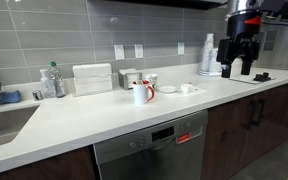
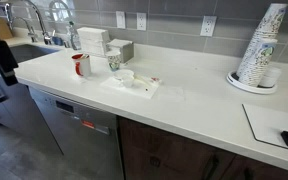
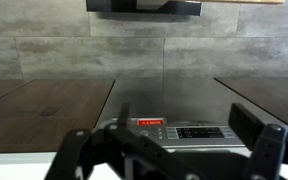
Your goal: Place the teacup on the saucer
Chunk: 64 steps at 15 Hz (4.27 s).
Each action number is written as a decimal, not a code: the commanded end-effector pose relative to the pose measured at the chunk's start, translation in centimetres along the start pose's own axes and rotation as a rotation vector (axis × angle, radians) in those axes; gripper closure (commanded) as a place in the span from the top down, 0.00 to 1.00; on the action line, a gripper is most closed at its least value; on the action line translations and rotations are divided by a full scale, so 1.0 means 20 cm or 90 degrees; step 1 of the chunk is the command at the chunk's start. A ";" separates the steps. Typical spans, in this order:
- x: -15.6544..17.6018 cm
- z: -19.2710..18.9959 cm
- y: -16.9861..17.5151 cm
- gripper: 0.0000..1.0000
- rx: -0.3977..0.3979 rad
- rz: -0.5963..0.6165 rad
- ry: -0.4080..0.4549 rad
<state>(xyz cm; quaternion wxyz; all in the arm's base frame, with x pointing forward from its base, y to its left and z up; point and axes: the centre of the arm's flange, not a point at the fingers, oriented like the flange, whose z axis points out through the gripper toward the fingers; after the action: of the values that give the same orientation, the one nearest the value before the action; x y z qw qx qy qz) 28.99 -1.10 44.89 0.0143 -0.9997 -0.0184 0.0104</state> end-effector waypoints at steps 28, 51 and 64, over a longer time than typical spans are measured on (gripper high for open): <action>0.76 0.24 0.23 1.00 -0.087 0.433 0.168; 1.22 0.59 0.28 1.00 -0.123 0.445 0.203; 1.37 0.69 0.45 1.00 -0.111 0.370 0.194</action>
<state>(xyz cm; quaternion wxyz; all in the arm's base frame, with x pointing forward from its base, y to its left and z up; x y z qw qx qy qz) 54.74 -7.82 31.35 -0.0825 -0.9496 0.2696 -0.1368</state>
